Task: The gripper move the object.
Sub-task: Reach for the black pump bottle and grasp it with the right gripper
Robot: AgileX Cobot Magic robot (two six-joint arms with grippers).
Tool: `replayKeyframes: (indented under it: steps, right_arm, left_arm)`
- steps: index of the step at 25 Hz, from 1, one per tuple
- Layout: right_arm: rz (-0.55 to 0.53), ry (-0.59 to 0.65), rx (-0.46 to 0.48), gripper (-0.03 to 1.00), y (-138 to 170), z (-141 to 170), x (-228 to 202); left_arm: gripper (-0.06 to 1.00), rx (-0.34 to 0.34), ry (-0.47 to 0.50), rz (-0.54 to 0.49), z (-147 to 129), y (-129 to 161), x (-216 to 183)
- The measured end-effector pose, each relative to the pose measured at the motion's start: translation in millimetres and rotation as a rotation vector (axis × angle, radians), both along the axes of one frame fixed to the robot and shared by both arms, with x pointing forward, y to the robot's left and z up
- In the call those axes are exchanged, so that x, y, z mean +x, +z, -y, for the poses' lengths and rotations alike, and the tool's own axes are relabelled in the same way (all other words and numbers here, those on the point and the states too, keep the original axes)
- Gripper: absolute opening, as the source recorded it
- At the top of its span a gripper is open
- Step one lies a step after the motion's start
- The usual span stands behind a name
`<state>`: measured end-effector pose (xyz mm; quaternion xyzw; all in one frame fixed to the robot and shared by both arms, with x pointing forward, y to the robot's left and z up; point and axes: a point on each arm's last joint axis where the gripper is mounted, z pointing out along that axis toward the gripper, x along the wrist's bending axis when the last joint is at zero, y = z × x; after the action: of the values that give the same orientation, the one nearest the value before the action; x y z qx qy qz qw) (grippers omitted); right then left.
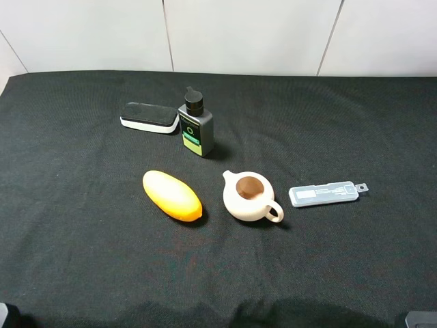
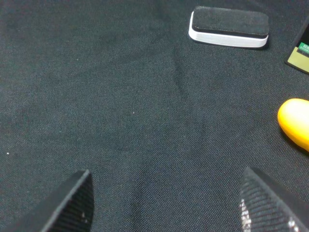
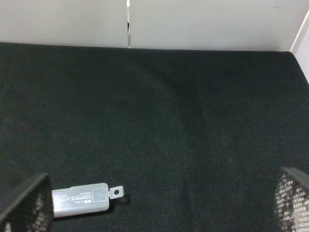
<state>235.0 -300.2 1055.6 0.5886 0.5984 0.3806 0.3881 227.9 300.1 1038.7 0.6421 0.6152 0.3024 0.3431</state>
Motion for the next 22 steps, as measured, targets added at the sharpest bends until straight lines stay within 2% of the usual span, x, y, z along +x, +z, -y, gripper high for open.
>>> replayKeyframes:
  steps: [5, 11, 22]
  right_arm:
    - [0.003, 0.003, 0.004, 0.69, 2, 0, 1]
    - [-0.039, 0.020, 0.016, 0.69, 23, -3, 24]
    - [-0.299, 0.137, -0.015, 0.69, 69, -12, 126]
  left_arm:
    - [0.68, 0.000, 0.000, 0.000, 0, 0, 0]
    - [0.68, 0.000, 0.000, 0.000, 0, 0, 0]
    - [0.68, 0.000, 0.000, 0.000, 0, 0, 0]
